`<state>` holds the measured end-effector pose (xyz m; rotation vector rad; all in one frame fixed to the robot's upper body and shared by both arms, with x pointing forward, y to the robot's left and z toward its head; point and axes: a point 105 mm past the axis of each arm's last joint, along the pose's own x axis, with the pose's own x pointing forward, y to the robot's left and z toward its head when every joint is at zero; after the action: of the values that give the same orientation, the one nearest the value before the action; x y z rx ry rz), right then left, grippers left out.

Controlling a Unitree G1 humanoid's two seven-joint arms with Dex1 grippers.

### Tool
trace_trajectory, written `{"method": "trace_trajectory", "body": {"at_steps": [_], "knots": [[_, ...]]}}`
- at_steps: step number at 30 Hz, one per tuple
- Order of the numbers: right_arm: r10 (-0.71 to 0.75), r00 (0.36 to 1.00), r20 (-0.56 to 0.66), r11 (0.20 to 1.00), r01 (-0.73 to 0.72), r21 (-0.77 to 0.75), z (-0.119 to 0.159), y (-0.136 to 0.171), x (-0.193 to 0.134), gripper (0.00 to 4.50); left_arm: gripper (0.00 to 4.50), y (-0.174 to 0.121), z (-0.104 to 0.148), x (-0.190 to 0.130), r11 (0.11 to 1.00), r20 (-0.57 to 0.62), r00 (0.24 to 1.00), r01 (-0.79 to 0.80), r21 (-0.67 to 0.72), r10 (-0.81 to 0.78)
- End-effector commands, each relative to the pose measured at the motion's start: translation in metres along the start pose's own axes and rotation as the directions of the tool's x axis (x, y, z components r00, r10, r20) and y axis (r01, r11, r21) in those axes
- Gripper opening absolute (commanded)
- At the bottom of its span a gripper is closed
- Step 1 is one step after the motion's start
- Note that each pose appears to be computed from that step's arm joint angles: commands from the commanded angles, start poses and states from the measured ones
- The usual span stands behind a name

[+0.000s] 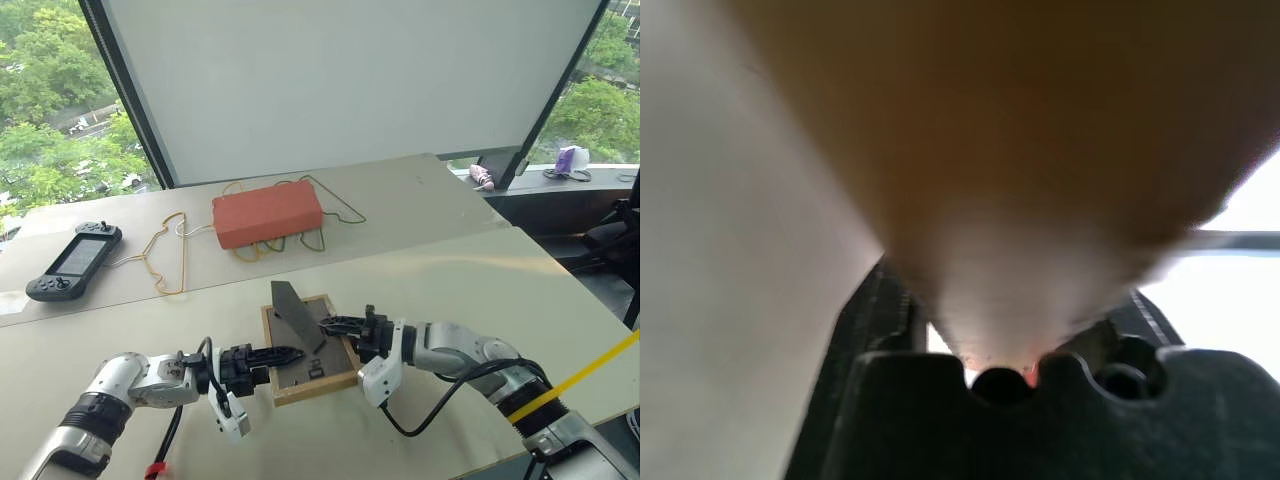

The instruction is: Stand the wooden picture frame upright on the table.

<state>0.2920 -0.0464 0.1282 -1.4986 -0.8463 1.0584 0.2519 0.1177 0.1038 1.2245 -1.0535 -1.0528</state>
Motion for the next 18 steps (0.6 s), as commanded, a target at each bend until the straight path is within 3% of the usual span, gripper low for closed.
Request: {"method": "trace_trajectory", "body": {"at_steps": [1, 3, 7, 9, 13, 16, 18], "knots": [[-0.02, 1.0, 0.0, 1.0, 0.02, 0.003, 0.001, -0.009, -0.001, 1.22, 1.16, -0.001, 0.001, 0.0, 0.999, 0.016, 0.999, 0.045, 0.008, -0.045], [-0.047, 0.999, 0.013, 0.999, 0.047, 0.016, 0.005, -0.017, 0.0, 1.22, 2.2, 0.002, -0.001, 0.0, 1.0, 0.003, 1.0, 0.02, -0.004, -0.02], [-0.069, 0.998, -0.005, 0.993, 0.069, 0.101, 0.003, -0.025, -0.004, 1.21, 3.47, 0.005, -0.007, -0.004, 1.0, -0.048, 0.999, 0.006, -0.014, -0.007], [-0.054, 0.997, -0.064, 0.973, 0.066, 0.22, -0.012, -0.025, -0.012, 1.21, 3.6, 0.01, -0.011, -0.014, 0.998, -0.107, 0.994, -0.034, -0.046, 0.029], [-0.064, 0.987, -0.146, 0.942, 0.108, 0.319, -0.036, -0.042, -0.031, 1.21, 3.6, 0.015, -0.007, -0.029, 0.993, -0.191, 0.98, -0.076, -0.089, 0.058], [-0.061, 0.984, -0.167, 0.878, 0.132, 0.46, -0.046, -0.055, -0.038, 1.21, 3.6, 0.013, -0.003, -0.036, 0.986, -0.258, 0.964, -0.096, -0.135, 0.059], [-0.068, 0.982, -0.179, 0.705, 0.174, 0.687, -0.053, -0.068, -0.039, 1.21, 3.6, 0.008, 0.0, -0.038, 0.98, -0.296, 0.954, -0.1, -0.169, 0.046]]}}
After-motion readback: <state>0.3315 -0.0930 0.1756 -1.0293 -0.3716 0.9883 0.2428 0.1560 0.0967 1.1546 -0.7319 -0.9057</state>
